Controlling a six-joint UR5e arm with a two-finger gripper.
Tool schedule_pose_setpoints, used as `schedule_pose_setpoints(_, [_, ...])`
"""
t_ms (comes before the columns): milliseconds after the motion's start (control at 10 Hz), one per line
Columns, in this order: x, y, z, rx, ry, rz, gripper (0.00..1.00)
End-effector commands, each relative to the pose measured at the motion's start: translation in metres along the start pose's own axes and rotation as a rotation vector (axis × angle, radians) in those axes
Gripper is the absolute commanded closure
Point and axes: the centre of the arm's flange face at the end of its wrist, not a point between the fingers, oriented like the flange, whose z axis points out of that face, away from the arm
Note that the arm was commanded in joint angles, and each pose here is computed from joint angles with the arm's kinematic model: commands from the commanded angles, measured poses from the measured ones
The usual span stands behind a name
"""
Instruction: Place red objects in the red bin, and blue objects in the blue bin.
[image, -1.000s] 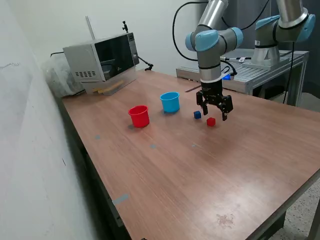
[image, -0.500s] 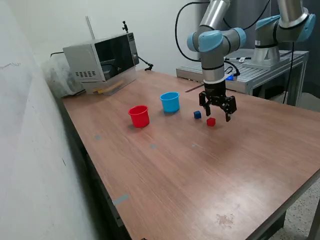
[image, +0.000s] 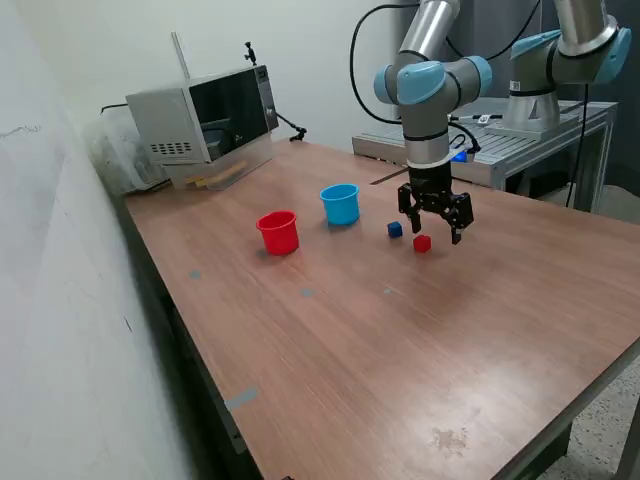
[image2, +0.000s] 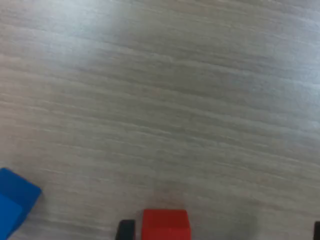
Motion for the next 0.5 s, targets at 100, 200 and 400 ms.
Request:
schedule_pose_setpoints(100, [0.0002, 0.0004, 0.0036, 0.005, 0.002, 0.0, 0.0])
schedule_pose_setpoints(200, [0.0001, 0.0004, 0.0055, 0.008, 0.001, 0.0, 0.0])
schedule_pose_setpoints(400, [0.0002, 0.0009, 0.0068, 0.01, 0.002, -0.002, 0.0])
